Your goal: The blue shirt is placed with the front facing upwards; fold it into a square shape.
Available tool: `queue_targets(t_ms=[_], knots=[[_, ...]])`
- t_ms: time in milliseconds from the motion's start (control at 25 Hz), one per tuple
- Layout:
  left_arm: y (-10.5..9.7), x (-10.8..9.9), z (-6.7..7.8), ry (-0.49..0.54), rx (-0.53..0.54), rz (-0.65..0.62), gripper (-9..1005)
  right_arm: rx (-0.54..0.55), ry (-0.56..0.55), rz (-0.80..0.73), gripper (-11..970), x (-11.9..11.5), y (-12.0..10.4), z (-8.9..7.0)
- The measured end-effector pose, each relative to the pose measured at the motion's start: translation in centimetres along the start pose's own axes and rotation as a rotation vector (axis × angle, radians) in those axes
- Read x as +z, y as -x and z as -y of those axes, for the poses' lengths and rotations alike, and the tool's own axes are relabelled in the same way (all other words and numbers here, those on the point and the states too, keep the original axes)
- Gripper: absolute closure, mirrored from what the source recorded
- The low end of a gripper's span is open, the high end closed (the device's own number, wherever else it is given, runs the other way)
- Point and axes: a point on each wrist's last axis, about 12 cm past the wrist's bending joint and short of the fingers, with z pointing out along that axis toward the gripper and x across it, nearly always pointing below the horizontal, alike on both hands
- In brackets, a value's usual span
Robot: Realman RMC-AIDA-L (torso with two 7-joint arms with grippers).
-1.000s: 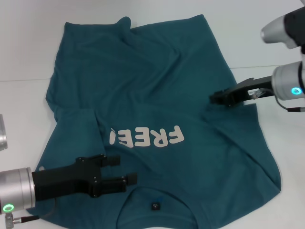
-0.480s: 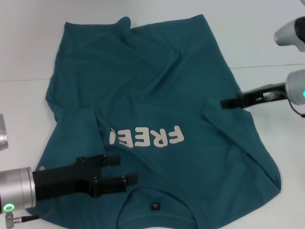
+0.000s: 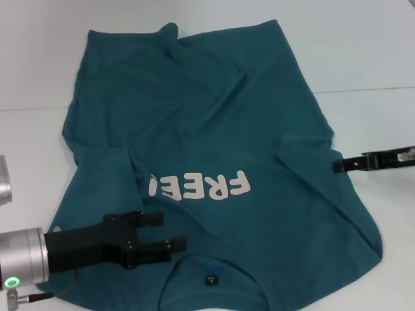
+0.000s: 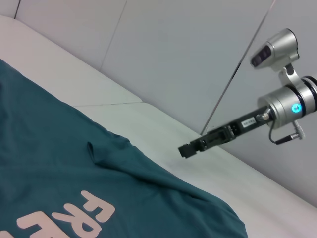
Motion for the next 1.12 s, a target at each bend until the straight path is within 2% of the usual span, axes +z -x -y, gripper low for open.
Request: queue_targets(t_ms=[160, 600, 1120], knots=[[0.0, 0.0, 0.0, 0.0, 0.002, -0.005, 109, 0.069, 0.022, 0.0, 223, -1.0, -1.6, 1.1], [0.1, 0.1, 0.1, -0.013, 0.009, -0.015, 109, 0.176, 0.047, -0.046, 224, -2.9, -5.2, 3.1], [0.2, 0.3, 0.3, -0.029, 0.012, -0.019, 108, 0.206, 0.078, -0.043, 224, -2.4, -6.2, 2.8]])
